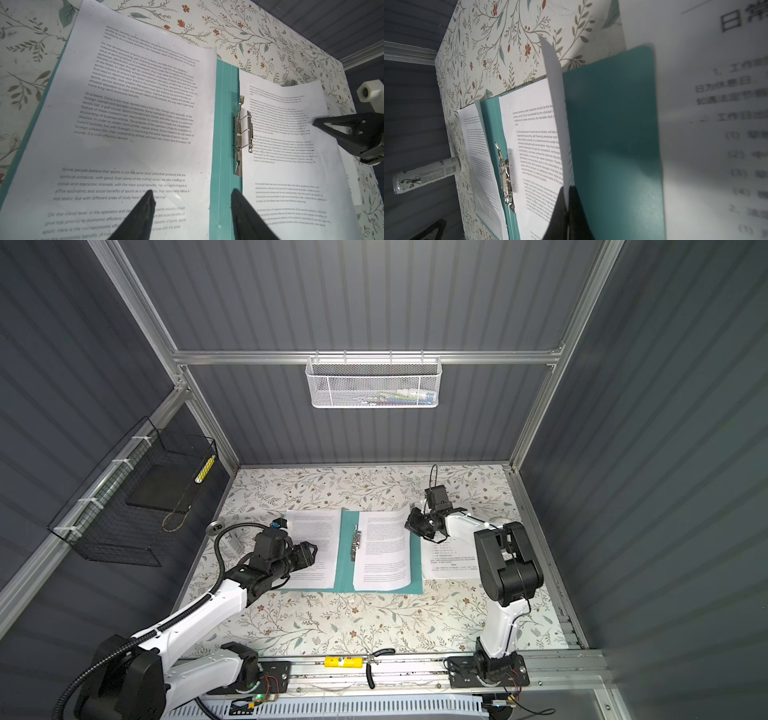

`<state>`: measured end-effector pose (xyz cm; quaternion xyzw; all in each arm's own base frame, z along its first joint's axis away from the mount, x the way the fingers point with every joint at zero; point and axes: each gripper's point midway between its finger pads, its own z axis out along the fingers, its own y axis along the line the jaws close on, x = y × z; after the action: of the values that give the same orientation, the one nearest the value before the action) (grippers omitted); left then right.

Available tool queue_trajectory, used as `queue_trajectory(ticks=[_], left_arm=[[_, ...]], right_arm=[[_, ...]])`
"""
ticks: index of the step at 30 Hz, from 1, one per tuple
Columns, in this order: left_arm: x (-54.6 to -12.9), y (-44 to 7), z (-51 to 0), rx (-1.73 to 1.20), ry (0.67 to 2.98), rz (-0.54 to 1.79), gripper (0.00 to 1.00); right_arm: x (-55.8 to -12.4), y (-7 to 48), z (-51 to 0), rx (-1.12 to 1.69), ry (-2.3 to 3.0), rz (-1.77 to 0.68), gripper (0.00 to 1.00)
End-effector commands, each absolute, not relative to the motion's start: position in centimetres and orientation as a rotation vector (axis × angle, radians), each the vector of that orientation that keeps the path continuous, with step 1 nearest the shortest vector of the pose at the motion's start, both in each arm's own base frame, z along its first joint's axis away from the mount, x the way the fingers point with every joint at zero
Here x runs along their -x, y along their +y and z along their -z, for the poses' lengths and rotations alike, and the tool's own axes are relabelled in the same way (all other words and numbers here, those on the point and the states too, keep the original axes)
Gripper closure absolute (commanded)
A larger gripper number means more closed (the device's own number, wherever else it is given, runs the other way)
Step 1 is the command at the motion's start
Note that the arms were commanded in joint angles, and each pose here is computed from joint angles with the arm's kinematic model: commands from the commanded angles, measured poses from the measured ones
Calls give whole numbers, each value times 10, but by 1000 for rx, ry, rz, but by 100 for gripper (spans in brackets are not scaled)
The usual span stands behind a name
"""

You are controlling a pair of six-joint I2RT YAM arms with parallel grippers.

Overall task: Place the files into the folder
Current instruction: 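Lower the printed sheet onto the folder beside the metal clip with the right gripper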

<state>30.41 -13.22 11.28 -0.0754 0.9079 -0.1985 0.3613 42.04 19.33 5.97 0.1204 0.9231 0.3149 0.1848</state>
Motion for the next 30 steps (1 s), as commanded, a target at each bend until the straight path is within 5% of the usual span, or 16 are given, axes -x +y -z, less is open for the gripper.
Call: queue_trajectory(ticks=[1, 6, 11, 17, 30], left_arm=[[-302, -130, -105, 190, 2358, 503, 40], [-303, -130, -105, 193, 2357, 499, 40], [-304, -130, -106, 195, 2355, 500, 40], [-304, -129, -107, 196, 2350, 494, 39], [-304, -131, -106, 200, 2349, 512, 39]], right_arm=[[-425, 196, -63, -330, 2593, -914, 100], [-424, 196, -68, -336, 2573, -928, 100], [-425, 191, -71, -337, 2560, -885, 72], [-423, 189, -74, -329, 2569, -868, 56], [-414, 180, -74, -327, 2599, -796, 46]])
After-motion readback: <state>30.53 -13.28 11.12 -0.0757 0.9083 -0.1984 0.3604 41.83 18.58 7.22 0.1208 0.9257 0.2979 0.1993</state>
